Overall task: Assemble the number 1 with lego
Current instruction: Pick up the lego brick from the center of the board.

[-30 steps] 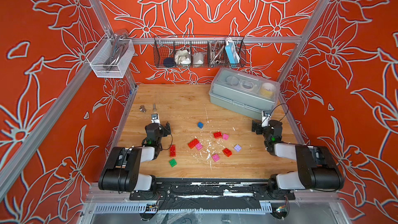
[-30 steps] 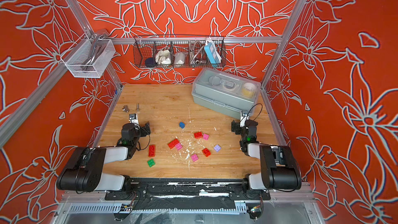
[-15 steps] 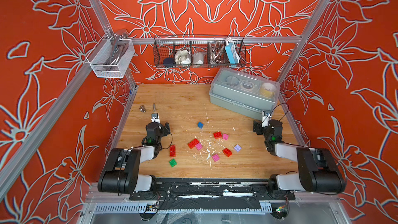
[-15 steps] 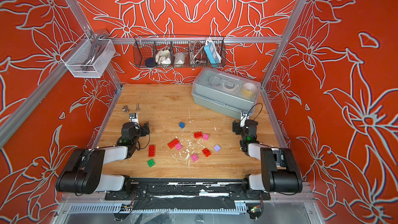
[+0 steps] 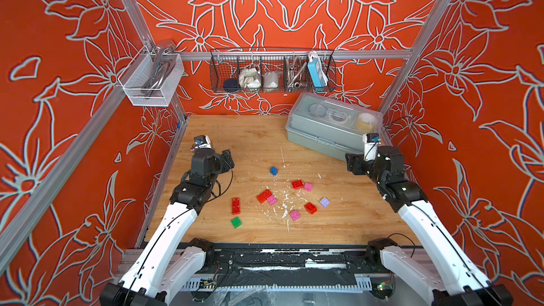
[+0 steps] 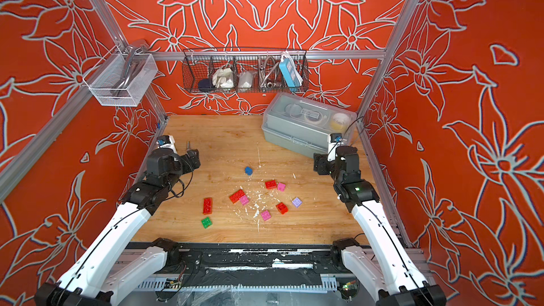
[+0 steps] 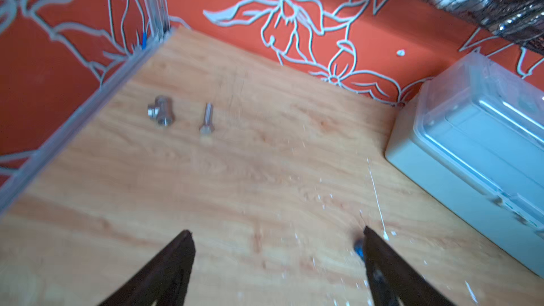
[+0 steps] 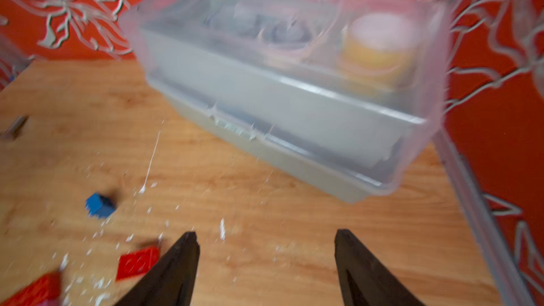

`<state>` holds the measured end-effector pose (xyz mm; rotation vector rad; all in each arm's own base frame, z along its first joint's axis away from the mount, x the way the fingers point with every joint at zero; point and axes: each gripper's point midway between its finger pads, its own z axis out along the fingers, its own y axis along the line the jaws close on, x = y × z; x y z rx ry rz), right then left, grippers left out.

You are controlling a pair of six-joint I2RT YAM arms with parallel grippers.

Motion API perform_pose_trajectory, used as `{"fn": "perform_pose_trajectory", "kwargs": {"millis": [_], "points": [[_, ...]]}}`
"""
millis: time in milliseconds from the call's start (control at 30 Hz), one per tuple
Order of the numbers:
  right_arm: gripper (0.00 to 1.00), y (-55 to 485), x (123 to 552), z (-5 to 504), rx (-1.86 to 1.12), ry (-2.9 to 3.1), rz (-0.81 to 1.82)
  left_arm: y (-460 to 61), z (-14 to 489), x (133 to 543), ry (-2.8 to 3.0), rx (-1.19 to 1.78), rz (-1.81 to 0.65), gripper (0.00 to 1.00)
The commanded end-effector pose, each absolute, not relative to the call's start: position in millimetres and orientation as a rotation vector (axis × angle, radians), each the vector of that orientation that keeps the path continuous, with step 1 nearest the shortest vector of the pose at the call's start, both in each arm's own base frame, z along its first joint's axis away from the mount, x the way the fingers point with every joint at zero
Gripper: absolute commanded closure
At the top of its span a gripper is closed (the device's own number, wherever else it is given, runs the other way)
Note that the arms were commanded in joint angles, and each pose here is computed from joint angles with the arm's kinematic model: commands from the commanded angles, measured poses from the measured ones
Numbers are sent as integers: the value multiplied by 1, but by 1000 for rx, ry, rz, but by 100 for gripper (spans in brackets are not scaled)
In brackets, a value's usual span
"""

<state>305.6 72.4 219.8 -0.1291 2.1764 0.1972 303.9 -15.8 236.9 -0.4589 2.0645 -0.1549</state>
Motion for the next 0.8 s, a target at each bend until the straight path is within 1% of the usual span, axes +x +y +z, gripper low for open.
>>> {"fn": "perform_pose_trajectory", "kwargs": {"millis": [0, 133, 233, 367, 533, 633, 733, 767], "points": [[26, 95, 270, 174, -206, 2447, 306, -16, 179, 250, 2363, -651, -150, 12], [28, 121, 266, 166, -306, 2523, 368, -19, 153, 229, 2520, -723, -123, 13], [30, 140, 261, 161, -394, 2566, 389, -20, 139, 222, 2609, -731, -84, 14], [30, 159, 260, 157, -457, 2596, 401, -26, 122, 226, 2733, -679, -48, 13], [34, 177, 263, 149, -490, 2633, 395, -47, 103, 232, 2860, -638, -141, 15], [36, 188, 266, 149, -491, 2627, 426, -52, 98, 234, 2878, -645, -180, 23], [37, 196, 271, 150, -498, 2619, 453, -56, 92, 231, 2917, -649, -192, 32], [37, 198, 272, 149, -503, 2621, 458, -58, 88, 229, 2937, -644, -200, 34]]}}
